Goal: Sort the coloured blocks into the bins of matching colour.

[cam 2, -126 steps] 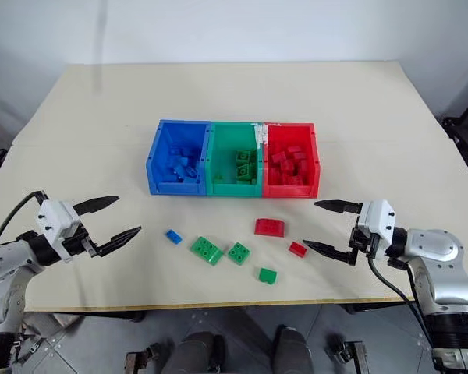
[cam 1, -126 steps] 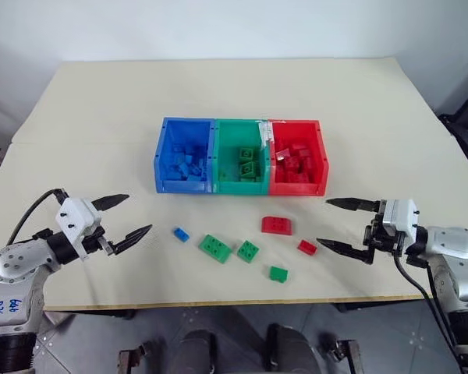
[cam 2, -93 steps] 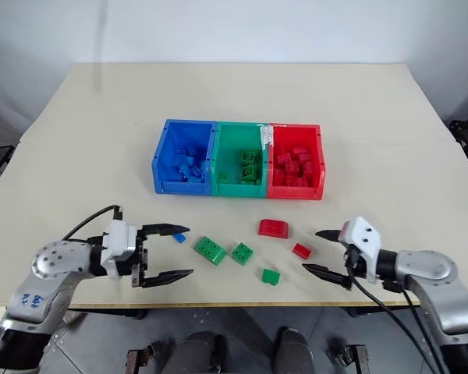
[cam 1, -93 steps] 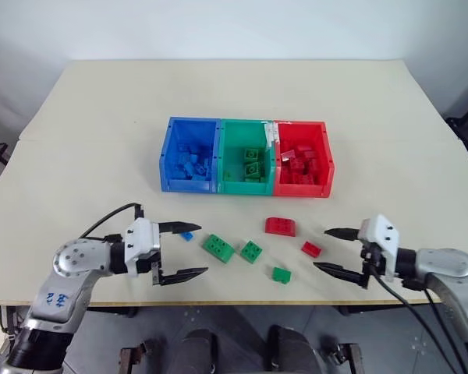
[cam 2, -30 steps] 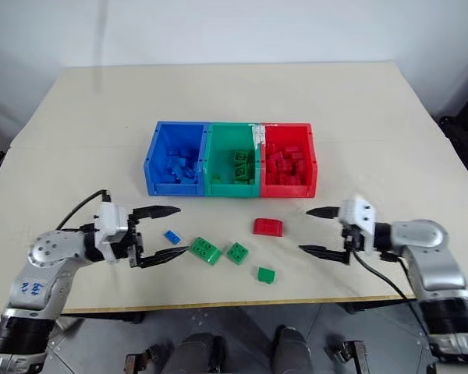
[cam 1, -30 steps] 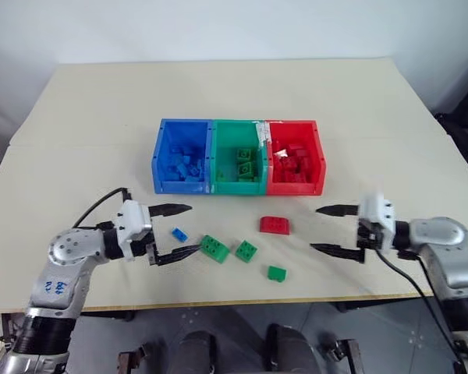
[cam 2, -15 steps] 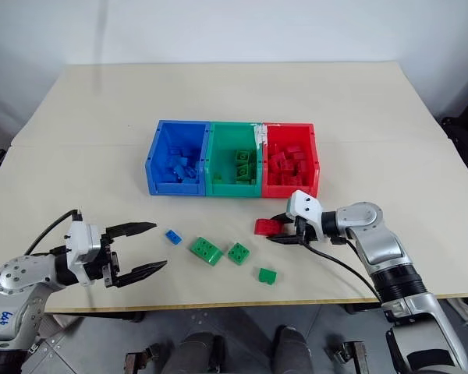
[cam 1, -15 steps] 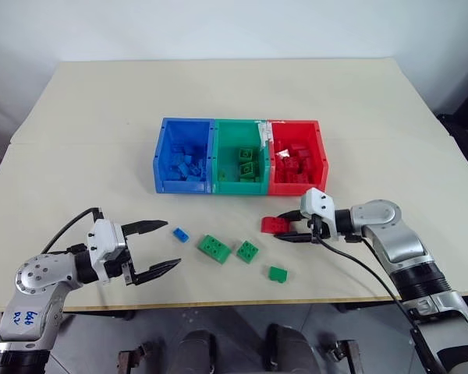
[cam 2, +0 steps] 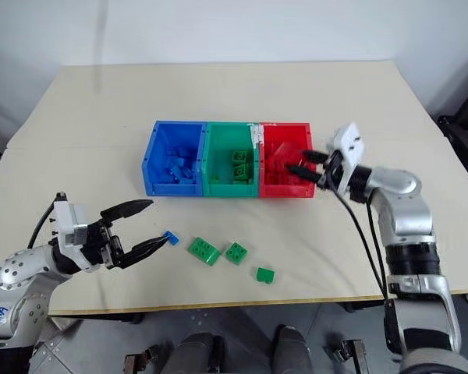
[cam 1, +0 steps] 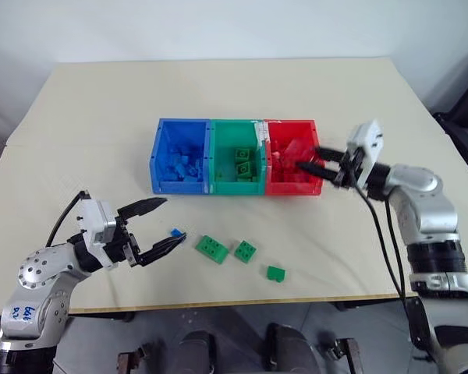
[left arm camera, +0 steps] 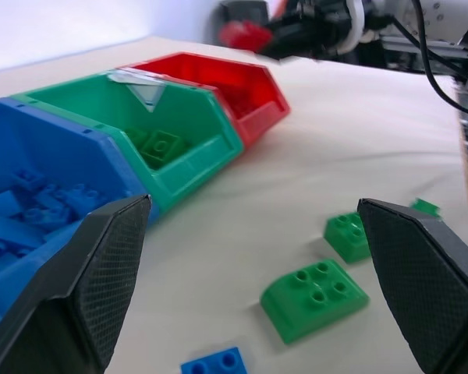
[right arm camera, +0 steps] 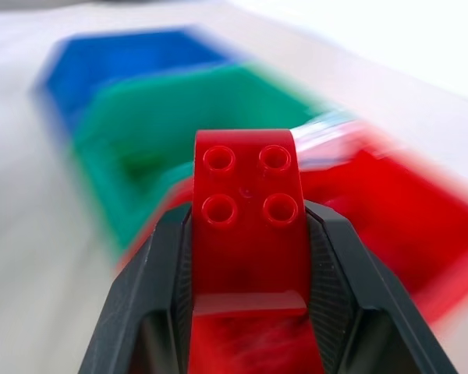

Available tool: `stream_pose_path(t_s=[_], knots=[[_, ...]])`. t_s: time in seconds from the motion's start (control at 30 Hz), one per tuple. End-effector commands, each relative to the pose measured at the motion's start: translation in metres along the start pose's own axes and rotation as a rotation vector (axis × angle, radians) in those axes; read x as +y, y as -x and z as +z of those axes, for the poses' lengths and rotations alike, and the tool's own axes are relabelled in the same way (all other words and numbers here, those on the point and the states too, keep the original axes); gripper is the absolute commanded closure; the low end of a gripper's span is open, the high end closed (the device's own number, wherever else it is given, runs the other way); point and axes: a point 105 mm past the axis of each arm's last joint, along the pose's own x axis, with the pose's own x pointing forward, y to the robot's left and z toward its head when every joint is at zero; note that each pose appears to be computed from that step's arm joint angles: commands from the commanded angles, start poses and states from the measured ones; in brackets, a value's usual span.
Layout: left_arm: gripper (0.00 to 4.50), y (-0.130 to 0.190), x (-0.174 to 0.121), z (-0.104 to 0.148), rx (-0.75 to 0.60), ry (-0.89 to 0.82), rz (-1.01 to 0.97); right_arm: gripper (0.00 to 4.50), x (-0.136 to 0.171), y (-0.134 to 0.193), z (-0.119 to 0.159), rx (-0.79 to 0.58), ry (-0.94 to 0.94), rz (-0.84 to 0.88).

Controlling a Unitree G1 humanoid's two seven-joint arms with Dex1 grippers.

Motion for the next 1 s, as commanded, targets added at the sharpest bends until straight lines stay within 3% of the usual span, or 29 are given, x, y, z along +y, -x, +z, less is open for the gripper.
stream_pose_path(t_s=[0.03, 0.2, 0.3, 0.47, 0.57, 0.73, 0.87, 1.0], knots=[[0.0, 0.002, -0.002, 0.008, -0.019, -0.038, -0.002, 2.67, -0.011, -0.007, 0.0, 0.007, 0.022, -0.057], [0.0, 0.001, -0.004, 0.005, 0.001, -0.05, -0.023, 1.09, -0.01, -0.012, 0.005, -0.028, 0.036, -0.058], [0.0, -0.005, -0.008, 0.0, 0.03, -0.063, -0.075, 0.03, -0.002, 0.005, 0.007, -0.05, 0.071, -0.013], [0.0, -0.021, -0.023, -0.009, 0.074, -0.089, -0.226, 0.01, 0.027, 0.061, 0.004, -0.042, 0.106, 0.121], [0.0, -0.035, -0.032, -0.018, 0.091, -0.093, -0.322, 0.01, 0.04, 0.113, -0.017, 0.106, 0.132, 0.164], [0.0, -0.05, -0.038, -0.016, 0.033, -0.108, -0.397, 0.01, 0.048, 0.164, -0.038, 0.277, 0.16, 0.173], [0.0, -0.057, -0.039, -0.02, 0.033, -0.138, -0.448, 0.01, 0.072, 0.162, -0.046, 0.3, 0.114, 0.277], [0.0, -0.051, -0.036, -0.023, 0.049, -0.15, -0.462, 0.01, 0.111, 0.127, -0.045, 0.257, 0.022, 0.427]])
